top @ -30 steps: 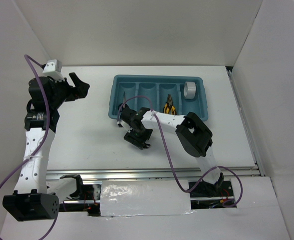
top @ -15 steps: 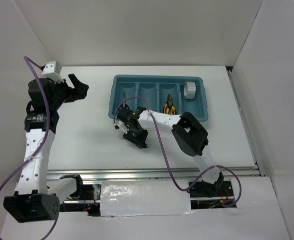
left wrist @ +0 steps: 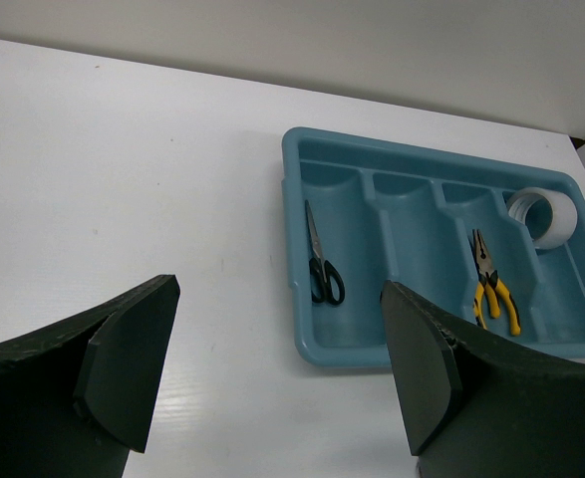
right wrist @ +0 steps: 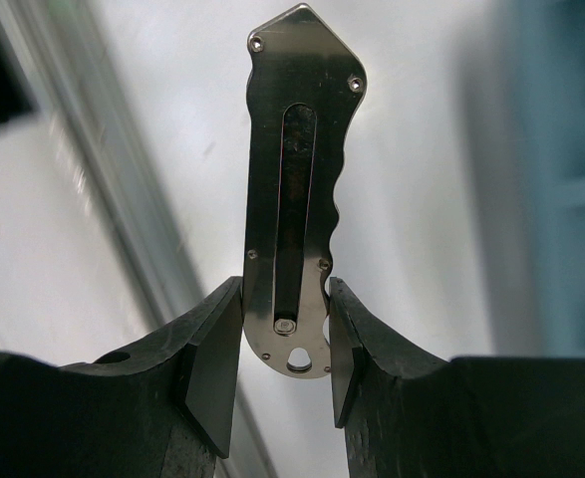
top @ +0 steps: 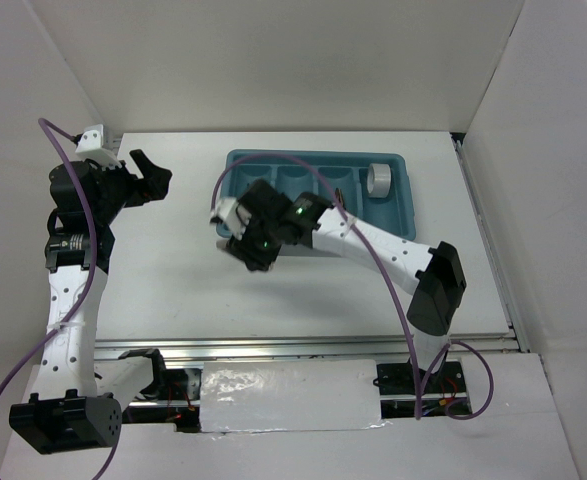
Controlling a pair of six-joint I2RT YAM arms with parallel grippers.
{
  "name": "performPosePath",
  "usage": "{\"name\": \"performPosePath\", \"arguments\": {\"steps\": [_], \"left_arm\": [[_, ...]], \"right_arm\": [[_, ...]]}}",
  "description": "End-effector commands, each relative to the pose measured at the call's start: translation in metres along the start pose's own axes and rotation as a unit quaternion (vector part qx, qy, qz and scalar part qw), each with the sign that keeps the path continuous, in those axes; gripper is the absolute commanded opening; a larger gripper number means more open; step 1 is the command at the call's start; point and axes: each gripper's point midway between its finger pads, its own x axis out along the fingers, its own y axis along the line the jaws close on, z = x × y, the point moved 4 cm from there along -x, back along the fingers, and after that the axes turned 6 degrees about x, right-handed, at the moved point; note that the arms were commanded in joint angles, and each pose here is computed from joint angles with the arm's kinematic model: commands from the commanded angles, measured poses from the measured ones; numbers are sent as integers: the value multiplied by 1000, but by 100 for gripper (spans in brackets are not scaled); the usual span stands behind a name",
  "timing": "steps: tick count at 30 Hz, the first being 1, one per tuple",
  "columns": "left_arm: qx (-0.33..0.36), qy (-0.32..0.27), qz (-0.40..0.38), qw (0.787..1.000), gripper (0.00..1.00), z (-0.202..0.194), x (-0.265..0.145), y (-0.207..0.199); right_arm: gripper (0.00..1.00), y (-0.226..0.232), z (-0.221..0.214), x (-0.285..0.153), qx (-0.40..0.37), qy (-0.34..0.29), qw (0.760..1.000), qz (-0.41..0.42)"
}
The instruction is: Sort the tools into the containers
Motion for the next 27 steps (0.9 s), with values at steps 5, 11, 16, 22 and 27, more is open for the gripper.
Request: {"name": "performPosePath", "arguments": {"steps": [5, 11, 16, 22, 27], "left_arm": [[25, -31, 10, 999, 96, 12, 0, 6], [26, -26, 19, 999, 96, 6, 8, 12], [24, 2, 37, 999, 97, -5, 19, 22], [34, 24, 76, 996, 99, -12, 25, 39], [33, 23, 68, 997, 99, -19, 24, 39]], "right_arm": [[0, -146, 52, -42, 231, -139, 954, -131], [0, -193, 68, -37, 320, -176, 897, -250], [0, -217, 54, -1, 371, -150, 877, -265], [0, -244, 29, 20, 420, -128, 840, -320], [0, -246, 24, 30, 426, -118, 839, -318]]}}
